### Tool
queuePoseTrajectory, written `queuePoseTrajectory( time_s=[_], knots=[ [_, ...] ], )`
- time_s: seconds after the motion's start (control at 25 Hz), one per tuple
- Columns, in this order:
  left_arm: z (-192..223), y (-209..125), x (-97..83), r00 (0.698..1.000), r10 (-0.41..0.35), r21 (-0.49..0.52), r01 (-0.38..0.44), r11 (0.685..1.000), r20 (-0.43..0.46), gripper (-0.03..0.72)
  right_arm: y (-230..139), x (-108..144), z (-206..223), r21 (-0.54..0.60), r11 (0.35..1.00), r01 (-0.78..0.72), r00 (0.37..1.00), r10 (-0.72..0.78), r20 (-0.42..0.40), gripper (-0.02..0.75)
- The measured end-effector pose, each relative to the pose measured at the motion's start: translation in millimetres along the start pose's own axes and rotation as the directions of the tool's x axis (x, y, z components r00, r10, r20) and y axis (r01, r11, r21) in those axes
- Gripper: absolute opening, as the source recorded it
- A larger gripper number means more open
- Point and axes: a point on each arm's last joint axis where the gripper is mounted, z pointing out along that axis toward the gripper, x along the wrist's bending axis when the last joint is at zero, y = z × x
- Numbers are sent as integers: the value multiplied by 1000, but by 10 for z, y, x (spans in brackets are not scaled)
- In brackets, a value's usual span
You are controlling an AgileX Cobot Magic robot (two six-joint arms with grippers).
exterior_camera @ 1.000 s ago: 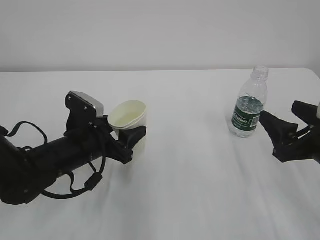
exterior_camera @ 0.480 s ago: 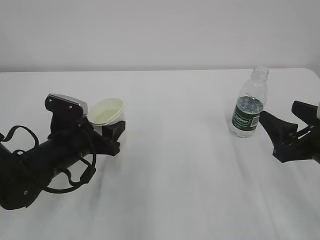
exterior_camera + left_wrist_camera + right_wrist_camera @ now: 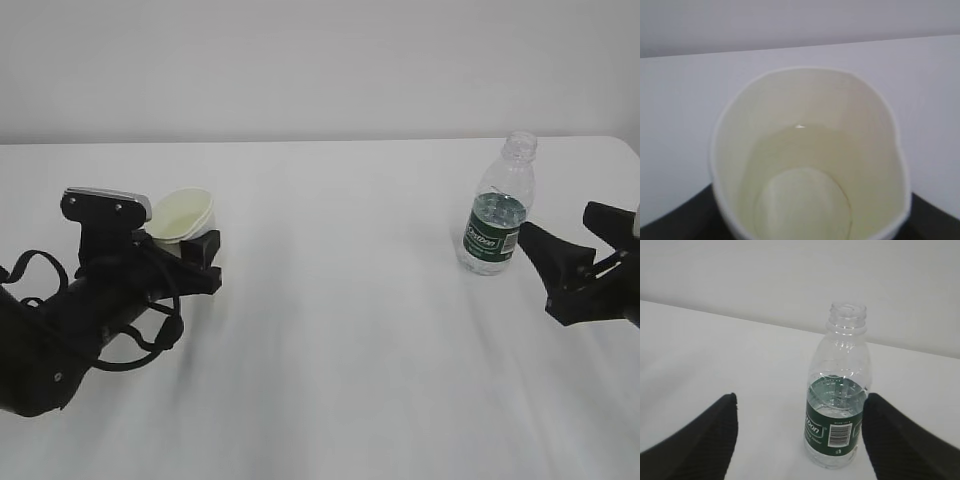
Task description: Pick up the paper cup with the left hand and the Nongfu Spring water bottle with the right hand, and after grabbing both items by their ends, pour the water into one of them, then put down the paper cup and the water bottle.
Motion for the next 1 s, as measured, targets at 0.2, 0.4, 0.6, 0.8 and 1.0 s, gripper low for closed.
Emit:
queuePoseTrajectory(
  time_s=[0.2, 0.4, 0.6, 0.8, 1.0],
  knots=[
    [15, -70, 88, 999, -7, 17, 8, 1000, -43, 471, 0, 10, 0, 0, 1000, 5, 1000, -5, -11, 587],
    [120, -156, 212, 997, -13, 29, 15, 999, -80, 471, 0, 17, 0, 0, 1000, 8, 1000, -8, -18, 587],
    [191, -138, 277, 995, -17, 13, 19, 1000, -93, 471, 0, 19, 0, 0, 1000, 9, 1000, -9, -21, 587],
    [283, -132, 340, 996, -15, -2, 15, 1000, -92, 471, 0, 19, 0, 0, 1000, 9, 1000, -9, -21, 587],
    [349, -129, 402, 995, -14, -17, 13, 1000, -102, 471, 0, 19, 0, 0, 1000, 9, 1000, -9, -21, 587]
  ],
)
